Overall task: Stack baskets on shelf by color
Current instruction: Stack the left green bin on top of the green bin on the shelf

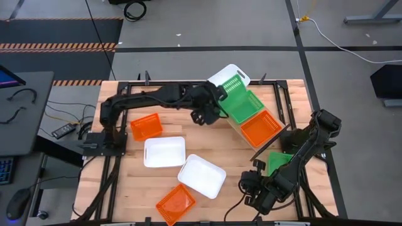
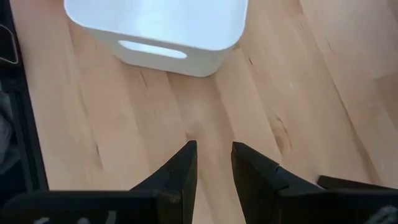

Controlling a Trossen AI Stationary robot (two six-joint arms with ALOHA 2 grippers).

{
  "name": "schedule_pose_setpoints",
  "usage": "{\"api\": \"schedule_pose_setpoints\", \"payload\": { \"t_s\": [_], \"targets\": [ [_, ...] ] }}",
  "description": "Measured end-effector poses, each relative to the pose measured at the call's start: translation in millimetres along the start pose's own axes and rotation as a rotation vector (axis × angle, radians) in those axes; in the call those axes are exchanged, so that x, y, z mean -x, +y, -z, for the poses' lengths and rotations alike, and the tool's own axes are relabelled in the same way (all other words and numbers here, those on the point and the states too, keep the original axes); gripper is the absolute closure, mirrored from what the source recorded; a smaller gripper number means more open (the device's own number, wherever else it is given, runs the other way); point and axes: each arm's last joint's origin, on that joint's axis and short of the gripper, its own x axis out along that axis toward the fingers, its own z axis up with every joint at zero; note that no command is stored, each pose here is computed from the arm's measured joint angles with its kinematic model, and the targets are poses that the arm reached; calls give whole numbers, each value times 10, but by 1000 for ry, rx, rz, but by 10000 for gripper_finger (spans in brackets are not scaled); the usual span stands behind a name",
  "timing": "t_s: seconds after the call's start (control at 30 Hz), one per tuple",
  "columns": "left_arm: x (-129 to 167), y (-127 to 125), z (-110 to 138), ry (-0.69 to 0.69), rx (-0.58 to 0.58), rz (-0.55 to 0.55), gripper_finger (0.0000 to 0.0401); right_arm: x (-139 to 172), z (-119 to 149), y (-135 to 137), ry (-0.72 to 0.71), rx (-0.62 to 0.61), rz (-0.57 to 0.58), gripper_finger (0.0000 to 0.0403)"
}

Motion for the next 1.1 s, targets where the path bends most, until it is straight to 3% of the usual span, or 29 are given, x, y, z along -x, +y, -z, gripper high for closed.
{"api": "schedule_pose_setpoints", "payload": {
  "t_s": [0.2,0.37,0.47,0.63,0.73,0.9,1.1],
  "targets": [
    [-101,-94,-72,11,17,60,400,57,-53,-52,-5,9,51,298],
    [-81,-173,-148,13,3,117,400,574,-347,-222,-103,42,155,303],
    [-69,-210,-188,13,17,142,400,1036,-567,-387,-204,166,225,310],
    [-52,-236,-265,4,-1,145,400,1599,-909,-626,-338,526,250,321],
    [-32,-271,-344,4,-20,152,400,1828,-1133,-886,-385,510,279,328],
    [1,-338,-452,1,-41,180,400,1975,-1365,-1340,-371,483,315,336],
    [8,-365,-436,46,-32,198,400,1814,-1572,-1634,-206,501,229,325]
  ]
}}
